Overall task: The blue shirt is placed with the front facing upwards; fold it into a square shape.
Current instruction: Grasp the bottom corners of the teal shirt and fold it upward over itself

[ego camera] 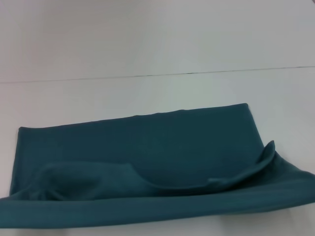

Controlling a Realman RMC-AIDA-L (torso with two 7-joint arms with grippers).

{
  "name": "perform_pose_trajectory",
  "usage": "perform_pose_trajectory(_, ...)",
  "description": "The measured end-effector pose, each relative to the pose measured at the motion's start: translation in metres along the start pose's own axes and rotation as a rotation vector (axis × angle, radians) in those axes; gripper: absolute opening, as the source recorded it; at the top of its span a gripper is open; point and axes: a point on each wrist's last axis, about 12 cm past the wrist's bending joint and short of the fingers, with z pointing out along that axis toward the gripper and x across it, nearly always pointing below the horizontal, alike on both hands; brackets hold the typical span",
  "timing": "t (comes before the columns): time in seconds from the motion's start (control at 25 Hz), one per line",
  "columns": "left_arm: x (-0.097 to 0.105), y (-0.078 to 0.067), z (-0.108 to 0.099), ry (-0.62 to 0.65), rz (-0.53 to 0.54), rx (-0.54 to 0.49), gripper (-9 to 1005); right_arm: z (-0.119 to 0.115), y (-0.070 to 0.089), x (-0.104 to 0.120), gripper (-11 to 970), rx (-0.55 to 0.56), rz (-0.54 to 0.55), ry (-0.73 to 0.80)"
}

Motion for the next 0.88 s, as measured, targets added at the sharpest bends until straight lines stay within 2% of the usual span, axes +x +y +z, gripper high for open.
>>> perform_pose_trajectory(0.48,0.008,-0.007,-0.012,-0.007,0.022,0.013,43,-0.015,0.006,0.016,40,0.025,0.008,0.03)
perform_pose_trajectory(0.76,0.005,-0.008,-0.016,-0.004,0.034,0.033,43,-0.016,0.006,0.015,40,0.0,0.011,0.076)
perform_pose_trajectory(0.88,0.003,-0.007,-0.015,-0.007,0.035,0.035,43,-0.017,0.006,0.014,40,0.006,0.001,0.051)
